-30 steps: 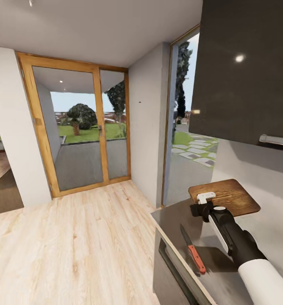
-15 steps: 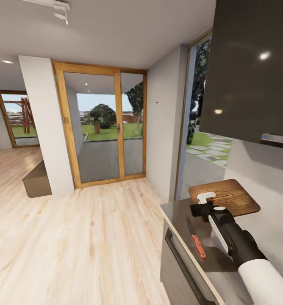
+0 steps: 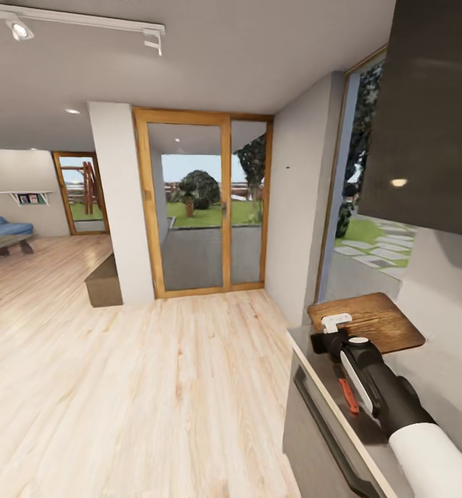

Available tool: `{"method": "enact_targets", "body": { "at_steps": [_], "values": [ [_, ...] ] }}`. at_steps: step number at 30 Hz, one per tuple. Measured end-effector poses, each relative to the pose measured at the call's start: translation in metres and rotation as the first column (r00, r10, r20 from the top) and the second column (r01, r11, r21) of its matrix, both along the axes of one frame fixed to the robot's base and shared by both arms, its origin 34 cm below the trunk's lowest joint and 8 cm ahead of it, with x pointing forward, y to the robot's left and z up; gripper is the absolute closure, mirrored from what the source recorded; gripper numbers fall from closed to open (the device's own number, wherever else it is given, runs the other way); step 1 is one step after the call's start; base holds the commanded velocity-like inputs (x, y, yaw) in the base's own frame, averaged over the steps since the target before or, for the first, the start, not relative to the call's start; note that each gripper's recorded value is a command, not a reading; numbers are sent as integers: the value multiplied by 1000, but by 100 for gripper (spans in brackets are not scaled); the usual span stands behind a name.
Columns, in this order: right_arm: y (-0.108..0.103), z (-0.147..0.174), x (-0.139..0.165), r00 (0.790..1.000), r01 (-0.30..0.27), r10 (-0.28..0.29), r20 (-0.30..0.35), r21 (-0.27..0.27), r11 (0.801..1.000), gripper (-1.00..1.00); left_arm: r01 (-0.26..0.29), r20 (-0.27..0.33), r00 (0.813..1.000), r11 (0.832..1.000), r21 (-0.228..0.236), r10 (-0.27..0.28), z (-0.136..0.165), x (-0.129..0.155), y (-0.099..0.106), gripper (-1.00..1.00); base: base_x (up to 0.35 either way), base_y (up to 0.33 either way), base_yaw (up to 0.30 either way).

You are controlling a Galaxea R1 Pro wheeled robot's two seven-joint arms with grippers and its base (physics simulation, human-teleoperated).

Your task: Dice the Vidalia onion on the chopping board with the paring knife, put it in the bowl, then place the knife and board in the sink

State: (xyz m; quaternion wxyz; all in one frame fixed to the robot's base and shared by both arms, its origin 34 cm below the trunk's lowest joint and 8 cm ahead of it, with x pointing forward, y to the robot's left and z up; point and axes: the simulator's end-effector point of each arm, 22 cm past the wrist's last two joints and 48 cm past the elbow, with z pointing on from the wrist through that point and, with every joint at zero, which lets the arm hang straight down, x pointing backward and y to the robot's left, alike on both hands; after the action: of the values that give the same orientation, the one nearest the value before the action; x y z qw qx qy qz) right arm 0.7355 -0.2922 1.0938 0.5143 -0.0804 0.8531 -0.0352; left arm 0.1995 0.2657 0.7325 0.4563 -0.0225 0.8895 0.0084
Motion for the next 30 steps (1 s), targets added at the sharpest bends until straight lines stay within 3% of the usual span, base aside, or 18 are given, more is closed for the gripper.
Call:
{"method": "enact_targets", "body": {
  "at_steps": [6, 24, 30],
  "values": [
    [0, 0, 0, 1000, 1, -1, 0, -2, 1000, 100, 0, 0, 1000, 1000, 0, 0, 0, 0, 0, -100, -2, 0, 195],
    [-7, 0, 0, 1000, 7, -7, 0, -10, 1000, 100, 0, -2, 1000, 1000, 0, 0, 0, -1, 0, -100, 0, 0, 9],
    [-7, 0, 0, 1000, 9, -9, 0, -10, 1000, 100, -1, -13, 1000, 1000, -1, 1, -3, -5, -1, -100, 0, 0, 130]
  ]
}}
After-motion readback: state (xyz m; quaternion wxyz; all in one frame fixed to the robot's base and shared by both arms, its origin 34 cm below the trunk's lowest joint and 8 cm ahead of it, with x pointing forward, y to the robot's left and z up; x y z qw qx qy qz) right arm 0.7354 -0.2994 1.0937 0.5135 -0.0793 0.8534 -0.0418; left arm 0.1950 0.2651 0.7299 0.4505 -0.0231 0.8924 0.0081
